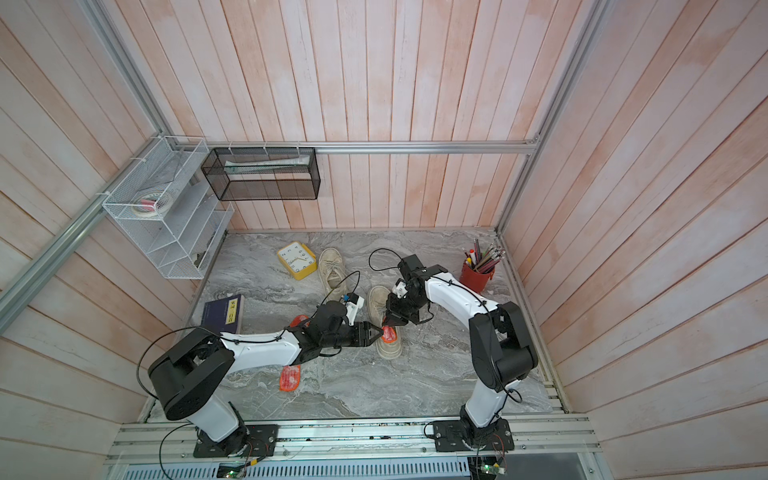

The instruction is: Remove the insole from the shoe

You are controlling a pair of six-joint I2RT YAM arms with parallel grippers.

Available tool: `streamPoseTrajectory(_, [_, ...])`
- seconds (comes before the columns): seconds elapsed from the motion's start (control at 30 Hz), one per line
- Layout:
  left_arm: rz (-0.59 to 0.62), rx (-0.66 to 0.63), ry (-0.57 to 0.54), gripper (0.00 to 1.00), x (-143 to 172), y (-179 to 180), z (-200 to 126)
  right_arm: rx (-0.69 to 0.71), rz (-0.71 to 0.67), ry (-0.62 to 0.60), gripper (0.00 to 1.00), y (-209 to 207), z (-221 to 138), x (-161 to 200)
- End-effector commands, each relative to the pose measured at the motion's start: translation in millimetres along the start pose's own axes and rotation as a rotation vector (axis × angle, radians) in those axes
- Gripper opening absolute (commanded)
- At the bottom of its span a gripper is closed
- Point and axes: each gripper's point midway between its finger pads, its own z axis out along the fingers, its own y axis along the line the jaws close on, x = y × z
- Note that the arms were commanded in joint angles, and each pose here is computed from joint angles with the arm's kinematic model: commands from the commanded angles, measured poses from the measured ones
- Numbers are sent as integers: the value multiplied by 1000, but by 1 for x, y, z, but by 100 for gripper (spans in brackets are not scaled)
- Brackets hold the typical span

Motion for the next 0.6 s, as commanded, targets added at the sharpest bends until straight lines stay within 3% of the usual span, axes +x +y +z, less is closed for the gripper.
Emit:
streamPoseTrajectory(0.0, [-46,-15,-44,61,-9,10,-6,-3,-43,2,0,3,-5,8])
streamPoseTrajectory(0.57, [-81,9,3,61,-5,19,12,-32,-61,22,0,13,-2,11])
